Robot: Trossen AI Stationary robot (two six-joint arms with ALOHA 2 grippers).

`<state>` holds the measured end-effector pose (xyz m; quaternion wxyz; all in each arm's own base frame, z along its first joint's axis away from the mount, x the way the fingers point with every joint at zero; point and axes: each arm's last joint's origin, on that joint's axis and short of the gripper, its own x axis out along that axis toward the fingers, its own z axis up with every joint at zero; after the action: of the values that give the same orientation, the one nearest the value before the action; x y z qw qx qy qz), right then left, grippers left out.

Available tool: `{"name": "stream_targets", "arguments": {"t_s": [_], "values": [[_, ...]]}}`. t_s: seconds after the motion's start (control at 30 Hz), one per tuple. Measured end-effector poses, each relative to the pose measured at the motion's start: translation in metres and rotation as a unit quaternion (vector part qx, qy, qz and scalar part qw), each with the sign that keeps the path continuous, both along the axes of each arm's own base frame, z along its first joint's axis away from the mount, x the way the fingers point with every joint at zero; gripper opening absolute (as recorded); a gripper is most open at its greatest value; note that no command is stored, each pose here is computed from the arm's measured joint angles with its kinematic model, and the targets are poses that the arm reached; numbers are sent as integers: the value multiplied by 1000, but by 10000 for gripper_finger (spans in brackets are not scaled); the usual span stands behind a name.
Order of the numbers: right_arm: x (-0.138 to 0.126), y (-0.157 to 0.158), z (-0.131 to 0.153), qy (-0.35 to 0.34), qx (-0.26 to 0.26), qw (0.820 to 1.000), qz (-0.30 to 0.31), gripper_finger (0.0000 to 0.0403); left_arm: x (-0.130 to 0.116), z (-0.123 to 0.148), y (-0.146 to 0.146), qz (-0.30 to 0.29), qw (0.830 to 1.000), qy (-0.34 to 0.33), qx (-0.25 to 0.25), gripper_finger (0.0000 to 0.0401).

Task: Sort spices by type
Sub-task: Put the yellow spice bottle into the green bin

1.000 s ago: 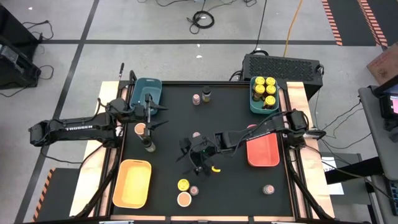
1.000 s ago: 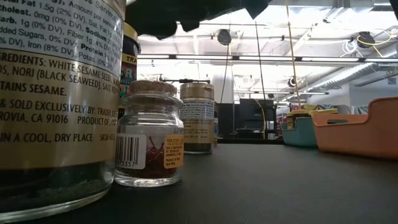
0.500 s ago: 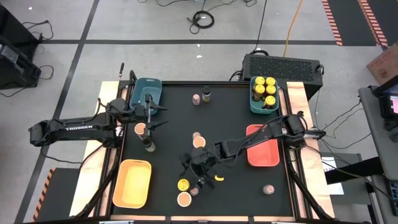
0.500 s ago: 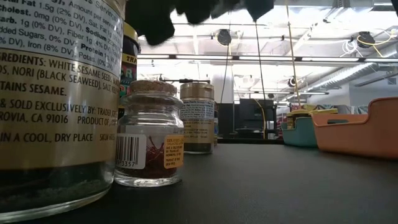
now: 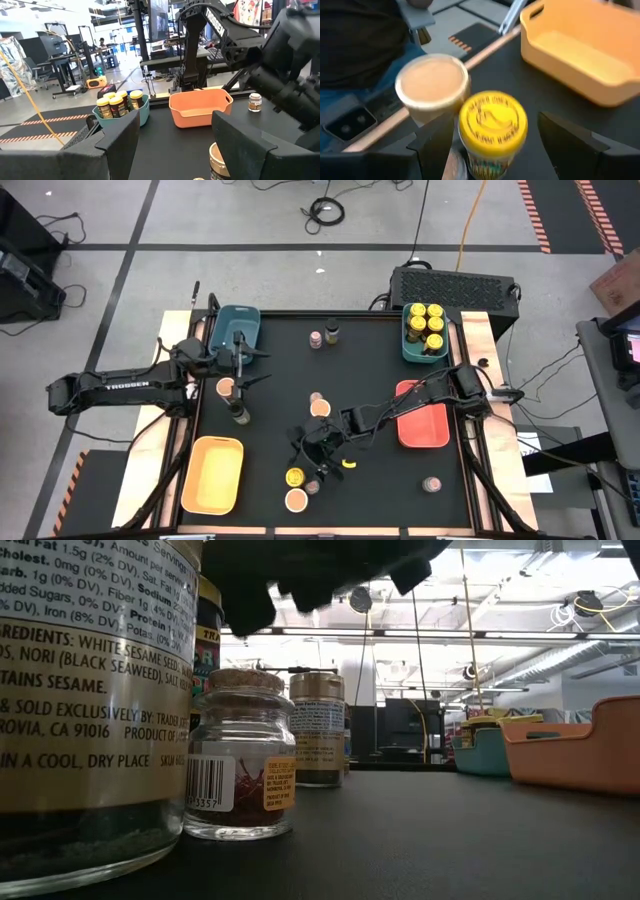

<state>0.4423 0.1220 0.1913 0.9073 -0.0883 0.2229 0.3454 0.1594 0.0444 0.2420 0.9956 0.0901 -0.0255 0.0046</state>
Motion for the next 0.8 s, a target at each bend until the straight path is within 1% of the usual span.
{"name": "stream_targets", "arguments": {"t_s": [0.27, 0.47, 0.57, 0.67, 0.8], "values": [[7, -6, -11, -8, 10, 1000, 3, 281, 0, 0, 0, 0, 1000, 0, 0, 251], [8, -7, -18, 17, 31, 999, 7, 281, 0, 0, 0, 0, 1000, 2, 0, 251], [9, -8, -22, 15, 33, 999, 10, 281, 0, 0, 0, 0, 1000, 1, 0, 251], [10, -9, -24, 28, 44, 999, 7, 281, 0, 0, 0, 0, 1000, 1, 0, 251], [11, -10, -27, 28, 54, 998, 19, 281, 0, 0, 0, 0, 1000, 1, 0, 251]]}}
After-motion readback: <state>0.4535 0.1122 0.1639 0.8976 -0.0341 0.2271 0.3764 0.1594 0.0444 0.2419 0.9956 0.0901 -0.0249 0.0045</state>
